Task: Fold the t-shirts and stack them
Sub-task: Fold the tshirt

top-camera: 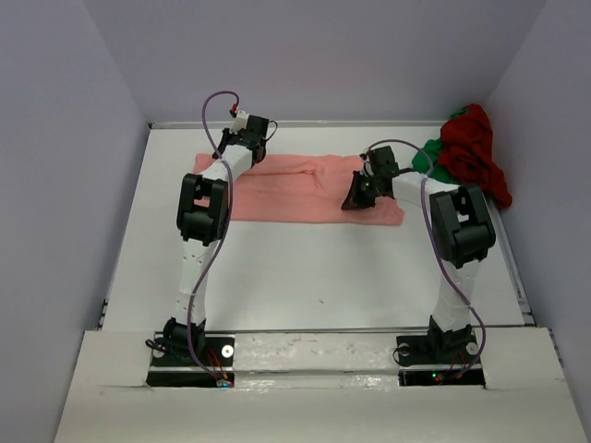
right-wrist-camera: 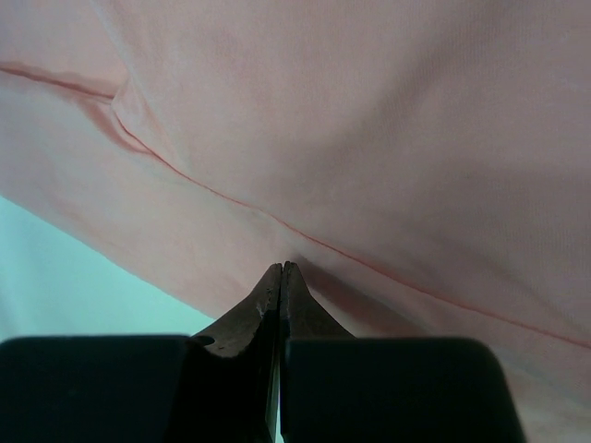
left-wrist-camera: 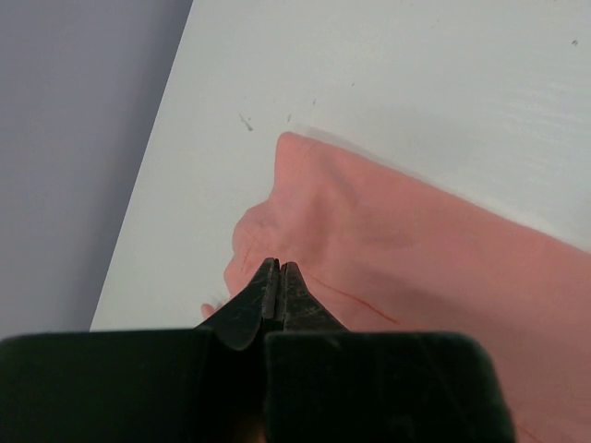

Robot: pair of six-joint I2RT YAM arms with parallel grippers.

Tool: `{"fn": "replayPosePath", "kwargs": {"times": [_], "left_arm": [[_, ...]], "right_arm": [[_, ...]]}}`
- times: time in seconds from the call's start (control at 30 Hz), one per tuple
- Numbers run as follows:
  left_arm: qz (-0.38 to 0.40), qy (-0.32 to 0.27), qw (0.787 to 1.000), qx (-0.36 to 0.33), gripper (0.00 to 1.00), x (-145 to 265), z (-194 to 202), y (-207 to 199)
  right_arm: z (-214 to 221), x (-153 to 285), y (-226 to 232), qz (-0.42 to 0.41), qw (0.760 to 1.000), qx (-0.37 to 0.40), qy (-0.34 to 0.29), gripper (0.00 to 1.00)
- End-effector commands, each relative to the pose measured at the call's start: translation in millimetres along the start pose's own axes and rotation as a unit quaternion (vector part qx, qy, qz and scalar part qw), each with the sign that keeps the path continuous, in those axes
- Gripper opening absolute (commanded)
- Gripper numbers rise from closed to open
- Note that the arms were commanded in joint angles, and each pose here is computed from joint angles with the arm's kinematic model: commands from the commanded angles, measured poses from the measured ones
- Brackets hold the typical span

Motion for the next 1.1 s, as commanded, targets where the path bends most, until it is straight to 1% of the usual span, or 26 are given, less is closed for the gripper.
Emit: {"fn": "replayPosePath", "kwargs": {"times": [0.0, 0.27, 0.47, 0.6, 0.97, 1.07], "left_arm": [[-0.021, -0.001, 1.0, -0.009, 0.0, -4.7, -9.2, 2.4], [-0.023, 0.001, 0.999, -0.034, 0.0, -11.7, -7.4, -7.5], [-0.023, 0.027, 0.997, -0.07, 0.0, -12.8, 5.0, -13.2], [-0.026, 0.051, 0.993, -0.102, 0.0, -16.4, 22.5, -18.4], [0.0, 0.079, 0.987, -0.139, 0.0, -26.7, 44.7, -43.9], [0.01, 0.085, 0.985, -0.147, 0.0, -23.8, 48.9, -47.3]], "right_arm": [[-6.4, -1.3, 0.5, 0.017, 1.0, 0.0, -0.01, 0.0], [-9.6, 2.8, -1.5, 0.032, 0.999, 0.001, -0.02, 0.0], [-14.0, 0.2, -7.7, 0.061, 0.998, -0.007, -0.021, 0.0], [-20.0, -4.2, -7.1, 0.07, 0.997, -0.012, -0.02, 0.0], [-35.7, 3.7, 2.7, 0.085, 0.996, -0.014, -0.032, 0.0], [-40.7, 7.1, 2.9, 0.098, 0.994, -0.013, -0.039, 0.0]]}}
Point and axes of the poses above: each gripper's point midway between its finger pads, its own x axis back along the fingers, its own y axis along the line the jaws close on, z = x × y, the point moved 3 cm from there along x, back along the fingers, and after that the axes turned 12 degrees about -x, right-handed, at the moved point
